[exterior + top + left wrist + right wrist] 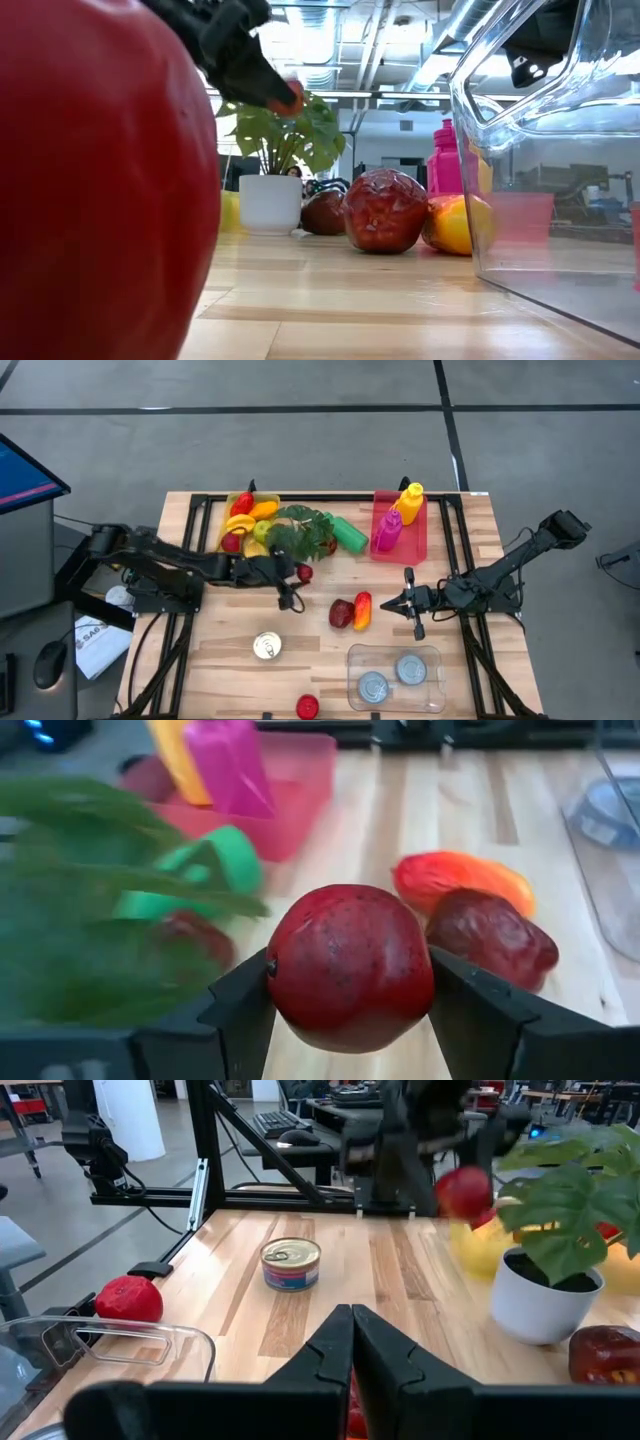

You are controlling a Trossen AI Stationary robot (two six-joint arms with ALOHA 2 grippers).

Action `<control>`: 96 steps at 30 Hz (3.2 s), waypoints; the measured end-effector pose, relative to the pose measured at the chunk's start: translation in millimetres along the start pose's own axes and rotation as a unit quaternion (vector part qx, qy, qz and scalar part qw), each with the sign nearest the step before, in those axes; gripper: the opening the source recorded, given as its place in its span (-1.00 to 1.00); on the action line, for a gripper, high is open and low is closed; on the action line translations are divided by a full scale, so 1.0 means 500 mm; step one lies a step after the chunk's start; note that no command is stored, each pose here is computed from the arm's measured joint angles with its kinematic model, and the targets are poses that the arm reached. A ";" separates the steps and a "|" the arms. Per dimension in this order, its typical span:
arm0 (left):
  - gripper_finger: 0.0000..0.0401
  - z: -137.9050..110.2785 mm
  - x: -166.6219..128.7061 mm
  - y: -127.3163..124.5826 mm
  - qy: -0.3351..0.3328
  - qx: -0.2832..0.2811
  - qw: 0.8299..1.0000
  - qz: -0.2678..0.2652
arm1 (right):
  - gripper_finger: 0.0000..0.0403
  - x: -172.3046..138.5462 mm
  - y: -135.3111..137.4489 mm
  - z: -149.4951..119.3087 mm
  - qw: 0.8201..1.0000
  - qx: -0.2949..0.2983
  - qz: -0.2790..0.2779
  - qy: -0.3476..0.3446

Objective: Pick & Place Food Item
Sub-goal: Put the red pomegranate into the yellow bin, then put the dark red apple into the yellow bin

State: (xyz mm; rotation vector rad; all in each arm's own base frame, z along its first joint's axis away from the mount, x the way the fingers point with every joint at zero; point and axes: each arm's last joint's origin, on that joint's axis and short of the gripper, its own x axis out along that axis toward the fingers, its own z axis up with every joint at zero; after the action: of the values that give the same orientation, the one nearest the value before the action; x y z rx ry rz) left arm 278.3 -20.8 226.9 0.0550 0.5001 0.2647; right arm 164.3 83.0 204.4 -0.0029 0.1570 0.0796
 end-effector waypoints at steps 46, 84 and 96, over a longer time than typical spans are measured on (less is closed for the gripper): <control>0.08 -0.219 -0.102 0.177 0.150 -0.221 0.888 0.374 | -0.97 0.000 0.000 -0.001 1.000 0.003 0.000 0.003; 0.10 -0.171 -0.168 0.194 -0.001 -0.309 0.904 0.295 | -0.97 0.000 0.000 -0.002 1.000 0.011 0.000 0.004; -0.20 -0.127 -0.173 0.133 -0.039 -0.233 0.970 0.049 | -0.97 0.000 0.000 -0.002 1.000 0.011 0.000 0.004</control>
State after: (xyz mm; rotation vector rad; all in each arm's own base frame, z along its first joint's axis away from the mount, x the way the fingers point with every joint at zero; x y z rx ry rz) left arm 158.7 19.8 219.2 -0.3675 0.3469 0.4701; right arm 164.2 83.0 203.7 0.0181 0.1651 0.0775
